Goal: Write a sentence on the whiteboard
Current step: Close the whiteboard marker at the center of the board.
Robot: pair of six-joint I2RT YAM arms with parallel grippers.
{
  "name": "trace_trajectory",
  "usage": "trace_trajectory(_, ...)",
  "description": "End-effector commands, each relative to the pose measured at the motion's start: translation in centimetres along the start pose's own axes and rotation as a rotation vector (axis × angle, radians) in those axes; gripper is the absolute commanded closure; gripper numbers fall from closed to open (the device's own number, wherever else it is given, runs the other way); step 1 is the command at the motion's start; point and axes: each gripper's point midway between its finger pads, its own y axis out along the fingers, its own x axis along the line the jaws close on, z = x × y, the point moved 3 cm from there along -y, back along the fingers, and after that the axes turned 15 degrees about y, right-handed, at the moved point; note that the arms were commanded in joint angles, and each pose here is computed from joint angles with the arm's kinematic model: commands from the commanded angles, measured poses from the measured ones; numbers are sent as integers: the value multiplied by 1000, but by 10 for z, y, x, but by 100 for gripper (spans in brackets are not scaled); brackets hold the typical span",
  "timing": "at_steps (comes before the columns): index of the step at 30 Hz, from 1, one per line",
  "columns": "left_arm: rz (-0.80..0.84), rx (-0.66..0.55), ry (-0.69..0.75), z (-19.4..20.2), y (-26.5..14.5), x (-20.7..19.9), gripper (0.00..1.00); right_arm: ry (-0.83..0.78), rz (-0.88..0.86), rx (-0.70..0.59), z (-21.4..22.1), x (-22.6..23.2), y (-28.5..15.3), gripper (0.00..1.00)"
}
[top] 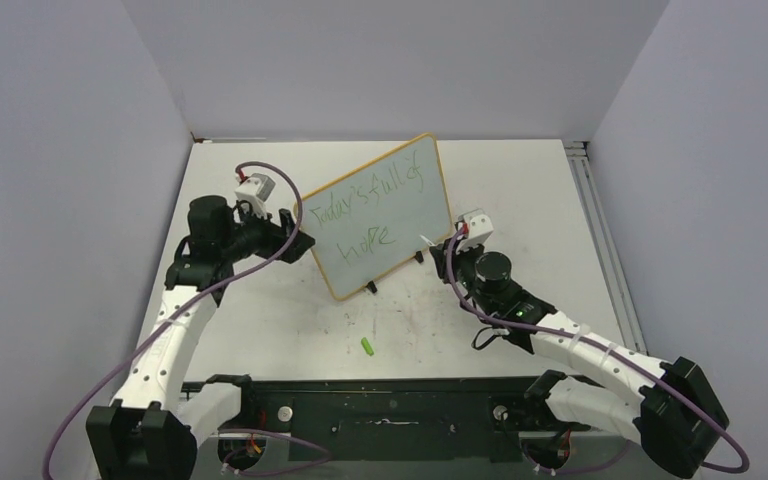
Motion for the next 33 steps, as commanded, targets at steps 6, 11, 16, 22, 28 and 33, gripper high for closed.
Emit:
trace_trajectory(6, -384, -275, 245, -36, -70, -5, 7, 90, -62, 8, -26, 26, -18, 90)
trace_trajectory(11, -281, -195, 243, -29, -75, -36, 15, 107, -69, 71, -18, 32, -27, 92)
trace_trajectory(16, -14, -112, 272, -12, -59, -99, 17, 127, -70, 82, -14, 32, -41, 91)
trace_trajectory(22, 204, 152, 350, 42, -18, -176, 18, 157, 1, 27, -23, 18, -57, 86)
trace_trajectory(28, 257, 210, 179, 73, 17, -230, 20, 156, 14, 10, -25, 14, -64, 86)
trace_trajectory(33, 88, 293, 16, 105, 30, -232, 22, 139, 29, 8, -25, 11, -66, 86)
